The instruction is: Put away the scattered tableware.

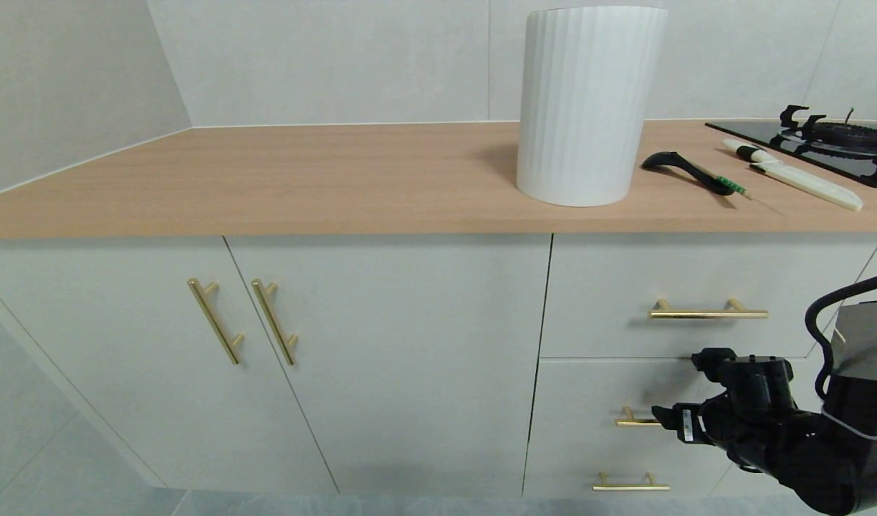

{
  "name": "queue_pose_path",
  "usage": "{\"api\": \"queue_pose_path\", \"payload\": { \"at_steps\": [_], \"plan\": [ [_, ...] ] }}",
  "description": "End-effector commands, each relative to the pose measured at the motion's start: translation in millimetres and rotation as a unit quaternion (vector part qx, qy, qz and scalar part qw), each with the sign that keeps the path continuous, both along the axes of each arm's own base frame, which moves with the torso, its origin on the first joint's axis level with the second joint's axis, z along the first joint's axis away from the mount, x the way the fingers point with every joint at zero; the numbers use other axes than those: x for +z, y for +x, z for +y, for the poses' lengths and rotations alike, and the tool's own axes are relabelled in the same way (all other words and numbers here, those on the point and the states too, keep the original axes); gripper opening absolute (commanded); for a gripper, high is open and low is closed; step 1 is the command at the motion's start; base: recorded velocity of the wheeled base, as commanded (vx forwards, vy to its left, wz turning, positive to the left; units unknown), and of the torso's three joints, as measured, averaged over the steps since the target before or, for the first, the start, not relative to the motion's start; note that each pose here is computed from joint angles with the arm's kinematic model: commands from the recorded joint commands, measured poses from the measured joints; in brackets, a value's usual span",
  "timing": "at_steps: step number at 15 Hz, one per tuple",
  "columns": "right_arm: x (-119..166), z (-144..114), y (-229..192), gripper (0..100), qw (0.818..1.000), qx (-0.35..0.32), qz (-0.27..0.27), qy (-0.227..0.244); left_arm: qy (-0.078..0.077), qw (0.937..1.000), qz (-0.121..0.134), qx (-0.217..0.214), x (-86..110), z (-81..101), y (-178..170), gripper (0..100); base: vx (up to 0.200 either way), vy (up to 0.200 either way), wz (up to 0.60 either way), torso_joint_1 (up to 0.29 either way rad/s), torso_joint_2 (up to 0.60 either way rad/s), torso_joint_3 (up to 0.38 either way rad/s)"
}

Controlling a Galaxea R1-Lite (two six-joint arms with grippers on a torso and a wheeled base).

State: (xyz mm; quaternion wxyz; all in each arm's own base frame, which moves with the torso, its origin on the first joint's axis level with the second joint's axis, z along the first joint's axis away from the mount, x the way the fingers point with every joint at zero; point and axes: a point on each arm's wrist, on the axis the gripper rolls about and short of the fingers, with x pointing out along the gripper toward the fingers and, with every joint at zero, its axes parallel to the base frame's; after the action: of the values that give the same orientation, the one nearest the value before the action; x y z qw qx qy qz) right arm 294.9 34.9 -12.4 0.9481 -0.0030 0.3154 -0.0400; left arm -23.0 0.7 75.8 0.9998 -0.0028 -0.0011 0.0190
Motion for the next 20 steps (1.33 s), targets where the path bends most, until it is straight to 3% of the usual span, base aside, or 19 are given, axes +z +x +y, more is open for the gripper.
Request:
{"api": "queue_pose_path", "payload": {
  "at_steps": [1,16,20],
  "plan": [
    [-6,0,1,100,1.000,-0.002,0.004,-0.001,0.000,1.0000,0.000,0.000,0.1,0.0,0,100,0.000,0.000,0.00,0.000,0.00,0.000],
    [-15,-4,-15,100,0.999,-0.003,0.037,-0.009,0.000,1.0000,0.000,0.000,0.1,0.0,0,100,0.000,0.000,0.00,0.000,0.00,0.000],
    [16,-2,-49,100,0.999,0.023,0.026,-0.015,0.000,1.0000,0.000,0.000,0.3,0.0,0,100,0.000,0.000,0.00,0.000,0.00,0.000]
  ]
}}
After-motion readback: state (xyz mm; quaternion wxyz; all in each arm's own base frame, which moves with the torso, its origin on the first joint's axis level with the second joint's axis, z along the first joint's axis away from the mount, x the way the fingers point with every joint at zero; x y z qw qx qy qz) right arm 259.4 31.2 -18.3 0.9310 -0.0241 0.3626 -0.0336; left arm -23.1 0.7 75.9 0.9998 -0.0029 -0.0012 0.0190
